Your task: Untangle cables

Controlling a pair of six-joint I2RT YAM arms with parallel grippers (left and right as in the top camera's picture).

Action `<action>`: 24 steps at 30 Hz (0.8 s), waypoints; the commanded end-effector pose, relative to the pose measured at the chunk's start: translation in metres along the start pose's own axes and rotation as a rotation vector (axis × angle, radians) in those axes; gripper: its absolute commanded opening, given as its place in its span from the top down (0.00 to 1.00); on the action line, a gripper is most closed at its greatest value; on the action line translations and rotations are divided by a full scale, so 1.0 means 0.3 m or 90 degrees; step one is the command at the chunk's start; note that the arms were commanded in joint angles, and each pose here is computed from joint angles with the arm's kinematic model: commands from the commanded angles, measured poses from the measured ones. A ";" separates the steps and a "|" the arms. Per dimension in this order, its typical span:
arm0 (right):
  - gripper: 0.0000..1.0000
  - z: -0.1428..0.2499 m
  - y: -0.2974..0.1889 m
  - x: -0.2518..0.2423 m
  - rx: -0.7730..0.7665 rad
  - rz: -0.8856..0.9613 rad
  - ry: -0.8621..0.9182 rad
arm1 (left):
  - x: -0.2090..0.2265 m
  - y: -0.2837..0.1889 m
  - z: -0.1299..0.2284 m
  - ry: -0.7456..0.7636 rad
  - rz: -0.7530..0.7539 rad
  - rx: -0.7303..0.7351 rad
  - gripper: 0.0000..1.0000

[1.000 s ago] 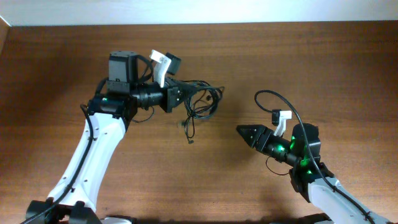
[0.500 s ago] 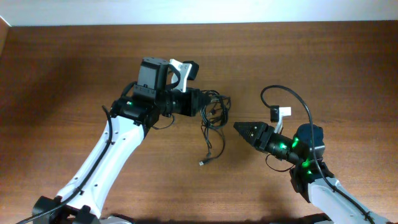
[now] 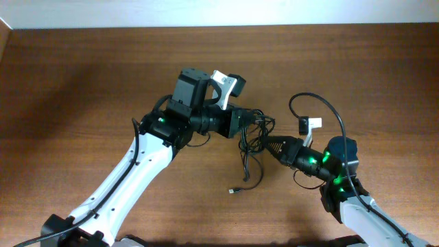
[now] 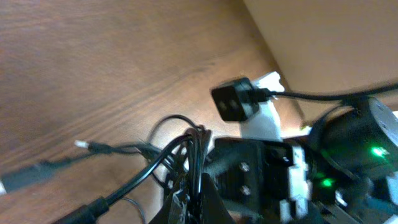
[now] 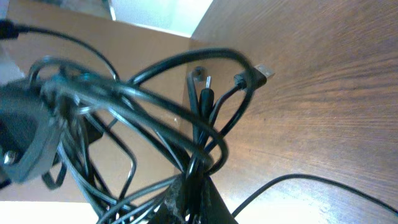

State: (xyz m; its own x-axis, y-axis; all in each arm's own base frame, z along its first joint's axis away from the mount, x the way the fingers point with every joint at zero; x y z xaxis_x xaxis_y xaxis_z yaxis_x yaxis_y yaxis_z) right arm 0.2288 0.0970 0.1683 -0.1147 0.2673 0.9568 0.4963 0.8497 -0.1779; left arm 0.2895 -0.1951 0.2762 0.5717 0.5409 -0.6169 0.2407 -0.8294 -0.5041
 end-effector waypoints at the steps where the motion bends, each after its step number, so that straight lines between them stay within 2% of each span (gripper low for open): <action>1: 0.96 0.025 -0.002 0.022 0.075 -0.044 -0.052 | 0.036 -0.047 -0.053 -0.040 -0.112 -0.081 1.00; 4: 0.96 0.038 -0.005 0.030 0.109 -0.066 -0.072 | 0.094 -0.075 -0.070 -0.053 -0.231 -0.128 1.00; 7: 0.96 0.040 -0.020 0.115 0.143 -0.177 -0.220 | 0.114 -0.081 -0.064 -0.061 -0.282 -0.131 1.00; 10: 0.96 0.044 -0.043 0.188 0.147 -0.257 -0.347 | 0.165 -0.107 -0.026 -0.088 -0.422 -0.113 1.00; 13: 0.96 0.044 -0.044 0.192 0.145 -0.261 -0.354 | 0.204 -0.137 0.007 -0.110 -0.504 -0.088 1.00; 17: 0.96 0.044 -0.044 0.191 0.145 -0.261 -0.354 | 0.265 -0.201 0.004 -0.141 -0.588 -0.110 1.00; 18: 0.96 0.044 -0.044 0.191 0.145 -0.260 -0.354 | 0.277 -0.213 0.003 -0.183 -0.583 -0.129 1.00; 19: 0.96 0.042 -0.043 0.191 0.139 -0.258 -0.352 | 0.269 -0.202 0.004 -0.198 -0.526 -0.117 1.00; 20: 0.95 0.038 -0.041 0.187 0.131 -0.252 -0.345 | 0.250 -0.183 0.005 -0.174 -0.460 -0.088 1.00; 21: 0.86 0.034 -0.038 0.182 0.121 -0.243 -0.334 | 0.232 -0.168 0.005 -0.135 -0.402 -0.062 1.00; 22: 0.76 0.021 -0.028 0.160 0.093 -0.210 -0.294 | 0.195 -0.146 0.009 -0.058 -0.290 -0.018 1.00; 24: 0.67 0.001 -0.012 0.110 0.044 -0.138 -0.218 | 0.138 -0.126 0.019 0.060 -0.126 0.025 1.00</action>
State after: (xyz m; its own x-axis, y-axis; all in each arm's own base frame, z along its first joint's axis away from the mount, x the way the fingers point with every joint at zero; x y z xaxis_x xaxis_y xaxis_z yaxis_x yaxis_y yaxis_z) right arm 0.2115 0.1062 0.2082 -0.5821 0.1087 0.8058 0.2234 0.9743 0.0300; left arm 0.3145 -0.1156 0.2539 0.1750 0.9316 -0.3187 0.5351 -0.3617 -0.7635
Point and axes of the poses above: each gripper's point midway between its finger pads, its own y axis out along the fingers, its own x axis along the line the jaws close on, z = x × y, the point moved 10 cm from there along -y, back along the fingers, and after that the axes turned 1 degree about y, right-handed, at the moved point
